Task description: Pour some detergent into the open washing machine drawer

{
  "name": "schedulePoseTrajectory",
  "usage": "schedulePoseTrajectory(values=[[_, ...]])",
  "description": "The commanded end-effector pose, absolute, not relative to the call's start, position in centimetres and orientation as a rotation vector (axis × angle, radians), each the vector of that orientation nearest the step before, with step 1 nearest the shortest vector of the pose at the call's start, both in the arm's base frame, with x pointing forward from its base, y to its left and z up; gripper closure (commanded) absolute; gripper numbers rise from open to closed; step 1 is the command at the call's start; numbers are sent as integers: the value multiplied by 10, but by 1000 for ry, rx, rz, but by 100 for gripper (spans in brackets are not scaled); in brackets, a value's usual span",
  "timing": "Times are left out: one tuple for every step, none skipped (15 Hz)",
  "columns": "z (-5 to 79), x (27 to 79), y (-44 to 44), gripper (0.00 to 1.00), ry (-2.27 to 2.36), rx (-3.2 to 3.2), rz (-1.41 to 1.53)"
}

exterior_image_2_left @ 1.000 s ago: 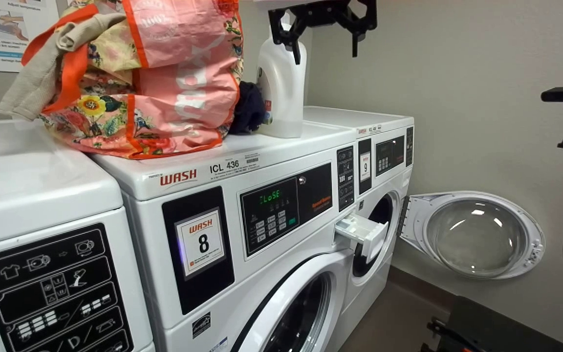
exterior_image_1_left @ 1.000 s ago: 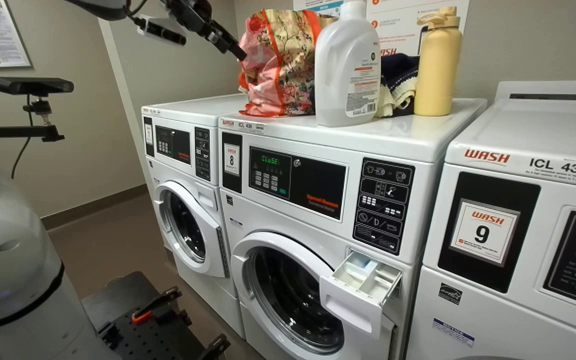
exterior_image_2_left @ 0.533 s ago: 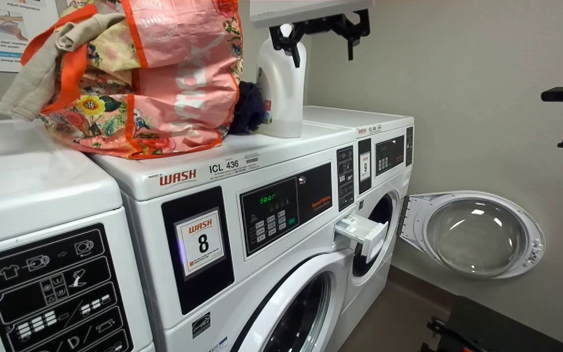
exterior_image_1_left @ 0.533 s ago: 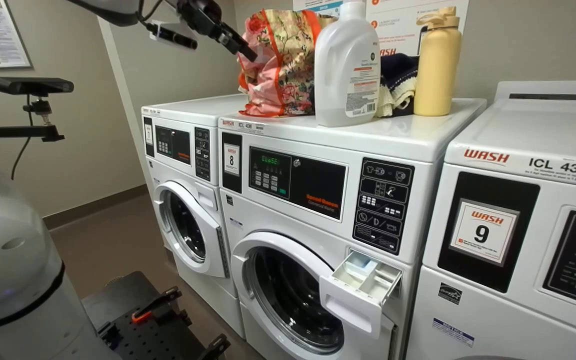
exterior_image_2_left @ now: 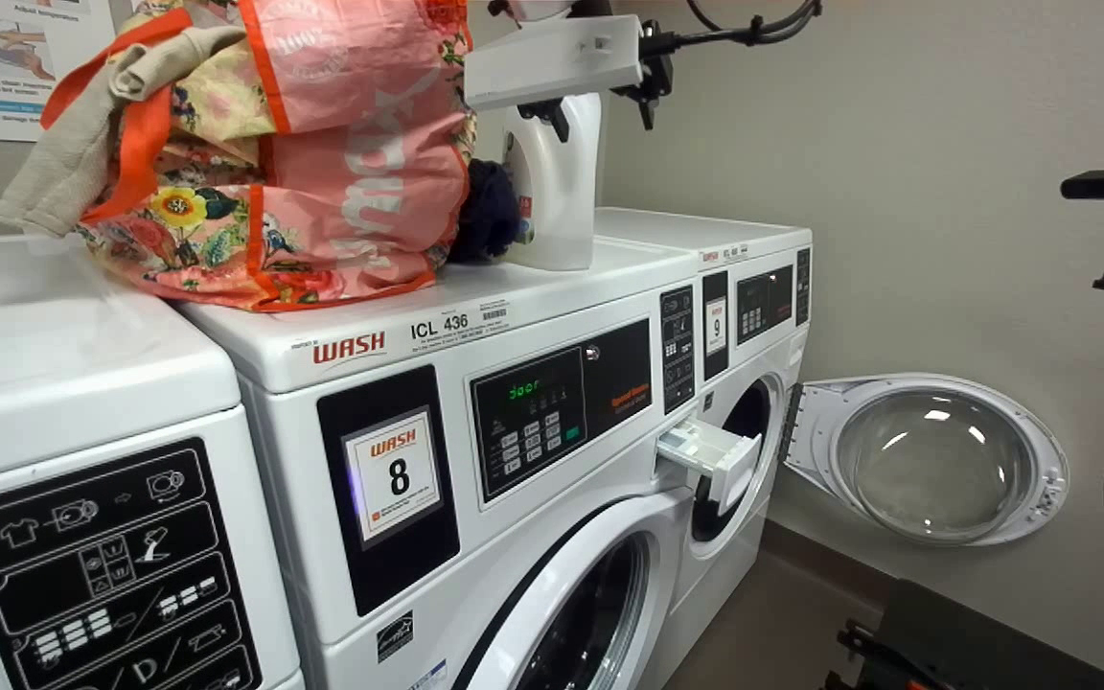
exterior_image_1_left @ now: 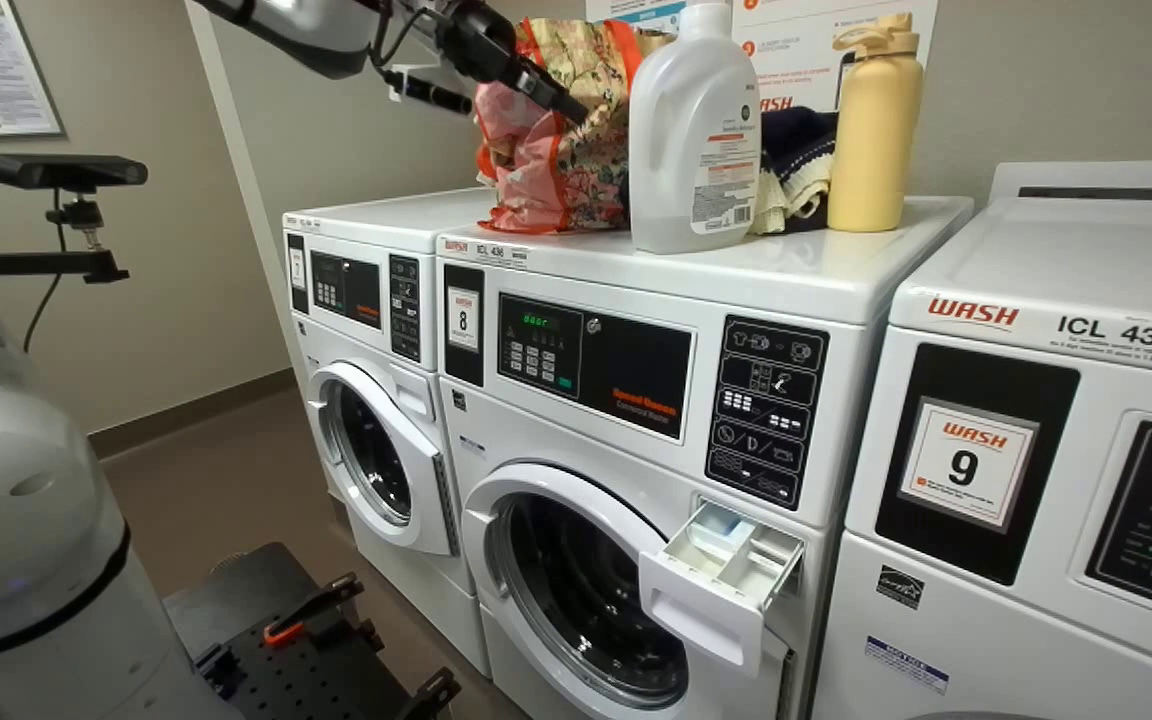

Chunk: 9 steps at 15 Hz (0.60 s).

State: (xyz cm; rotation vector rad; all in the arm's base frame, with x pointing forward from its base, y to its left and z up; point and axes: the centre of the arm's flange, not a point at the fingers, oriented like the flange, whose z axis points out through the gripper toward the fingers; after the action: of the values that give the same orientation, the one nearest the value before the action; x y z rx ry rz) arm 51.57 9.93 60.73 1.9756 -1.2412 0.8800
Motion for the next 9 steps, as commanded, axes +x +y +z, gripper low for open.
schedulePoseTrajectory(values=[[613, 547, 94, 0, -1280, 1925, 871], [612, 553, 91, 0, -1282, 1922, 866], [610, 558, 89, 0, -1286, 1920, 858], [609, 562, 87, 0, -1289, 1917, 852], [608, 565, 86, 0, -1290, 1915, 848], [606, 568, 86, 0, -1295, 1910, 841], [604, 570, 84, 0, -1298, 1907, 832], [601, 572, 83, 0, -1302, 1901, 825], [599, 573, 81, 0, -1309, 1891, 818]])
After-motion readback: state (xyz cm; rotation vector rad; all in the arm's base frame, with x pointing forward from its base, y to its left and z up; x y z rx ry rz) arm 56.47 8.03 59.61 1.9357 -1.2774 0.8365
